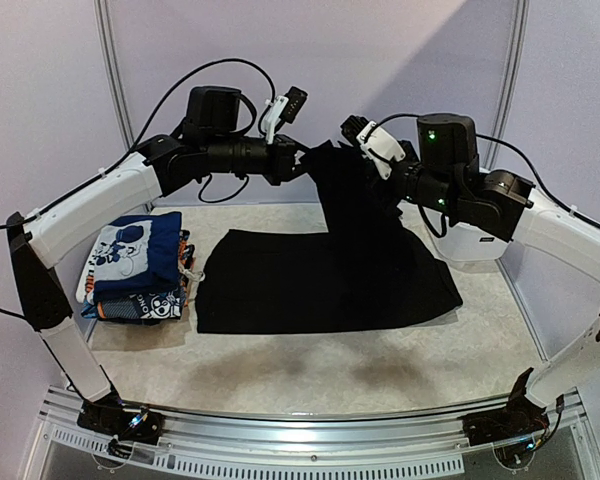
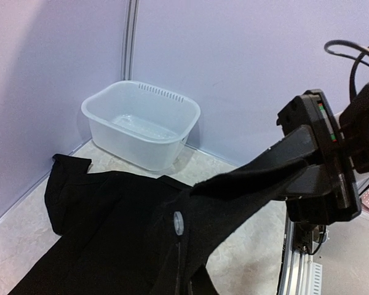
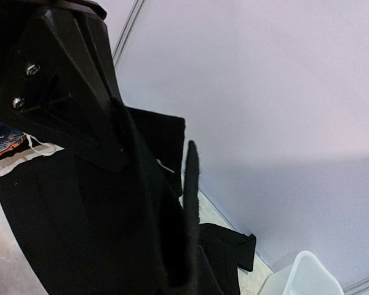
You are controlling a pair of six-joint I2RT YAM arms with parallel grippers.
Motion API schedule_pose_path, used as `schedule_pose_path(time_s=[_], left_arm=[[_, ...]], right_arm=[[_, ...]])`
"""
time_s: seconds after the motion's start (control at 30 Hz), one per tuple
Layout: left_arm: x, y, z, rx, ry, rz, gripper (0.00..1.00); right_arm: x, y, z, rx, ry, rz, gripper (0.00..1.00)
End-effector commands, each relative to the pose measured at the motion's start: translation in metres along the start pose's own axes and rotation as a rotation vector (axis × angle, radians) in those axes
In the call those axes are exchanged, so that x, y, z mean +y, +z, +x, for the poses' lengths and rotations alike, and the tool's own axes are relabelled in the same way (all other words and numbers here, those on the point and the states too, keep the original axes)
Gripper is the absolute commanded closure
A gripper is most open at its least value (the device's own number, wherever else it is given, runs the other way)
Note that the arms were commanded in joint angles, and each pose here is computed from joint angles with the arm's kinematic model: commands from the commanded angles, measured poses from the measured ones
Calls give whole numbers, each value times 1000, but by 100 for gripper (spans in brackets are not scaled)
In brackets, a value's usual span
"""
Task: Fold and stack the mixed laundry pile
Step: Fold the flattened shirt at the center of the board.
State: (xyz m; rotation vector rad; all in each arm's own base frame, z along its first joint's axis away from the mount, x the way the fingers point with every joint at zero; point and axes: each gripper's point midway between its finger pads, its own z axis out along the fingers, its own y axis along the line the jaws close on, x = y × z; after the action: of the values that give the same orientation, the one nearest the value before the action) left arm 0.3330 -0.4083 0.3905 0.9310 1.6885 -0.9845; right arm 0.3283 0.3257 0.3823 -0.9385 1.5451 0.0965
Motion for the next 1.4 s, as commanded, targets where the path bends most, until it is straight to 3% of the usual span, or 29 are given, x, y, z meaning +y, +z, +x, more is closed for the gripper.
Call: schedule_pose_path(time_s=[0.0,0.27,0.4,0.57,0.63,0.73,1.13,1.37], left_arm=[[6,-9,1,10,7,-46,98],[18,-10,14,60,35,-114,96],[26,-10,22,83,62,-153,86],[52,-19,35,128,65,-301,43],[58,-26,39,137,65,-345,32],[62,-37,45,151,67,-393,24],[68,-81,87,220,-67,-494,25],[70,-99,106,276,-166,-529,28]], right_arm=[[-8,8,-5,5,11,41,100],[-21,50,16,66,36,35,100],[-29,78,33,116,51,30,100],[-53,103,56,184,103,57,100],[-60,112,64,217,119,66,100],[-61,123,70,259,127,64,100],[26,113,92,379,269,-195,100],[91,121,99,442,452,-350,100]])
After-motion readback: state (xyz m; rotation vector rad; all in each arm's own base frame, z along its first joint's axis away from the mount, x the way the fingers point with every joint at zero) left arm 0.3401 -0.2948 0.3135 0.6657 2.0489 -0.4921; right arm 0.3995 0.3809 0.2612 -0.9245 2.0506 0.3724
